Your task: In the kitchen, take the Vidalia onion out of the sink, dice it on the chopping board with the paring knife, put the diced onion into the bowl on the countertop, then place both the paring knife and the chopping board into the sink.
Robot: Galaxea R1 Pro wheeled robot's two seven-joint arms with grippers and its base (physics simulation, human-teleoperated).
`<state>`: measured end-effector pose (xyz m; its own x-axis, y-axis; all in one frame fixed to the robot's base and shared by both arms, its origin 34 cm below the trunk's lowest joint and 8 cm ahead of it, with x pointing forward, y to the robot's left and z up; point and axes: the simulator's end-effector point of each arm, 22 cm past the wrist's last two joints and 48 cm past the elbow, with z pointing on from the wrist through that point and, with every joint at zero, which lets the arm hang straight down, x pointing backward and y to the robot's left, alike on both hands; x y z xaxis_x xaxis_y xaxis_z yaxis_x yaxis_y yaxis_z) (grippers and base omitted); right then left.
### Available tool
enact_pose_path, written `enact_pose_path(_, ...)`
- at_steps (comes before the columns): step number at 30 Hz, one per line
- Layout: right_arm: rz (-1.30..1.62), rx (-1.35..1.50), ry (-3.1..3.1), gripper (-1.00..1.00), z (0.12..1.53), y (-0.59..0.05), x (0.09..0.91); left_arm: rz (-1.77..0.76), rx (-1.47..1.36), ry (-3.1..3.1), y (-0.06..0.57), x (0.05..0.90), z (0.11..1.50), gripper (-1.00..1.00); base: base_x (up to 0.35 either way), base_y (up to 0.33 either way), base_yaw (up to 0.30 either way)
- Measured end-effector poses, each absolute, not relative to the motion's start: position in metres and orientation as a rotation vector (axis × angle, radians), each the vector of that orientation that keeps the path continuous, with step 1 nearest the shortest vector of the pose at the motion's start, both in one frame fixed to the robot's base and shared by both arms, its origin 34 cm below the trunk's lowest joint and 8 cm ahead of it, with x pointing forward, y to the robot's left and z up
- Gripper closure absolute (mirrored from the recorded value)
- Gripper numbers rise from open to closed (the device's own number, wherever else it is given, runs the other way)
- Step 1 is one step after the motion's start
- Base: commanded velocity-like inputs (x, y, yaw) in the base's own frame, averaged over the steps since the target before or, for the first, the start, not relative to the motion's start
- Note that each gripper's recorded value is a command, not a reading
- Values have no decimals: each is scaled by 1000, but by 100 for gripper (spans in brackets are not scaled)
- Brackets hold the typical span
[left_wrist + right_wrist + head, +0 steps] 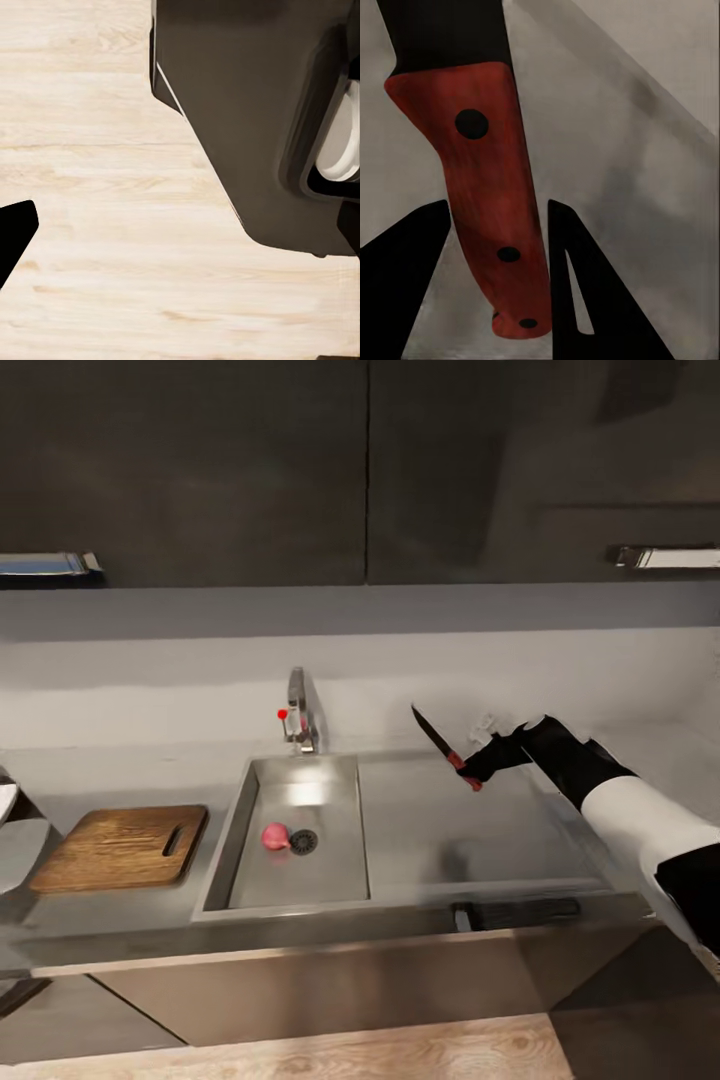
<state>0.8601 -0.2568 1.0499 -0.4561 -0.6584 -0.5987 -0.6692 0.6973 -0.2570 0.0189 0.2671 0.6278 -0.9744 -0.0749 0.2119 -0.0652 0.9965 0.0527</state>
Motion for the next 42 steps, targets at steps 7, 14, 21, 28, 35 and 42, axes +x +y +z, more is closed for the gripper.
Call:
enact_pose_path(7,102,-983,2201,100,1038,-244,851,-65,103,-2940,266,26,626,-100,-64,38,0)
enact_pose_path(14,124,-968,2184,100,1046,-239,851,-61,104,-2951,264,30,625,-100,-3,2,0)
enact_pose_path(21,114,-988,2131,100,1048,-235,853,-74,107,-3052,269,55,622,-100,0,0,0)
enact_pose_path(28,-66,-897,2021,100,1060,-255,880,-75,108,-3079,268,62,621,-100,0,0,0)
enact_pose_path(35,-99,-885,1846,100,1058,-225,872,-70,109,-3083,266,63,621,-100,0,0,0)
enact_pose_path(42,-111,-811,1747,100,1058,-200,851,-82,114,-3155,270,97,618,-100,0,0,0)
